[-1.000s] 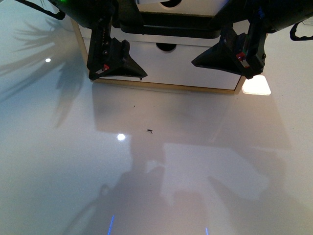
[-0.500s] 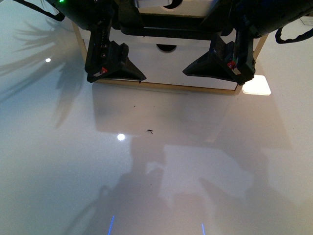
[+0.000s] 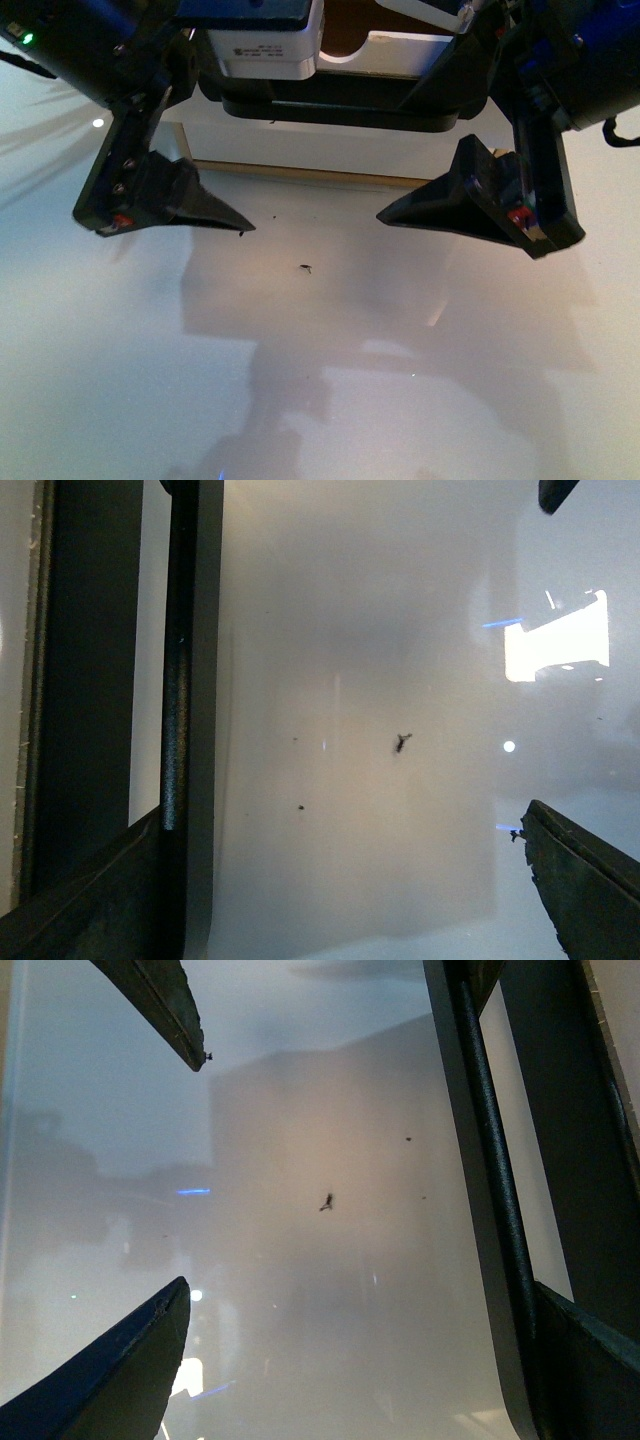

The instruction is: Pull drawer

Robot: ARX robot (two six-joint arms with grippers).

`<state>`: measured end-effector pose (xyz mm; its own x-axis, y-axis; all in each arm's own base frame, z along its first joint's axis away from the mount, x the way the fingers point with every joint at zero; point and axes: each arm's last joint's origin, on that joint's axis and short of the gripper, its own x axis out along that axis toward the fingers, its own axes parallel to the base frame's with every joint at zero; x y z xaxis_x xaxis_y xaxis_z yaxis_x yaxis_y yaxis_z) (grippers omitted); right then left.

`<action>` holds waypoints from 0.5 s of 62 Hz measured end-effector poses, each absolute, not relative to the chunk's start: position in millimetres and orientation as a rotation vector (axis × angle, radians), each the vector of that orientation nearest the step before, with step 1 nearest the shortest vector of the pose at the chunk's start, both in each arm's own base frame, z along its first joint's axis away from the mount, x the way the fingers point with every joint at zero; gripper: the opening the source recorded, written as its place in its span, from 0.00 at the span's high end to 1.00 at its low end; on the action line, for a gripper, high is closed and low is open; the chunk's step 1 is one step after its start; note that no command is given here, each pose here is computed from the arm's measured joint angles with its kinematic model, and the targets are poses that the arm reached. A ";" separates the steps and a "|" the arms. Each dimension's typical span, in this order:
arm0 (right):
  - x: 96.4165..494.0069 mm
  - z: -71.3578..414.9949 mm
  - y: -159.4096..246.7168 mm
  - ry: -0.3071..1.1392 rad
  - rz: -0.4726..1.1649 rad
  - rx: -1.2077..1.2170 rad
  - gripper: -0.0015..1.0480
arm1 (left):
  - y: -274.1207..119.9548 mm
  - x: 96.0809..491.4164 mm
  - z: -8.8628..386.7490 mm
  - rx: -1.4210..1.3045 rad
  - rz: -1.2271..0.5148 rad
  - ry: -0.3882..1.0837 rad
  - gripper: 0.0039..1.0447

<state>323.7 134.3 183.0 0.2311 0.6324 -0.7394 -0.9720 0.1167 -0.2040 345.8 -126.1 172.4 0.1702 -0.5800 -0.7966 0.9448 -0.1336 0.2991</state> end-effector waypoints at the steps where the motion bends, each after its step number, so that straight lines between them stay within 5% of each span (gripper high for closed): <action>1: 322.1 183.0 134.4 0.549 1.266 -0.764 0.09 | -125.4 344.1 172.3 1.013 -1.401 0.474 0.07; 22: 291.0 183.6 137.0 0.552 1.272 -0.741 0.09 | -110.2 313.1 177.6 1.006 -1.412 0.436 0.07; 31: 286.8 191.1 132.6 0.447 1.225 -0.655 0.09 | -106.8 313.7 182.3 0.953 -1.319 0.316 0.07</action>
<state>286.8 132.6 191.1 0.2900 0.7125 -0.6389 -0.9565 0.1944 -0.2173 313.7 -106.8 182.3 0.2726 -0.6736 -0.6869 0.9117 -0.0471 0.4081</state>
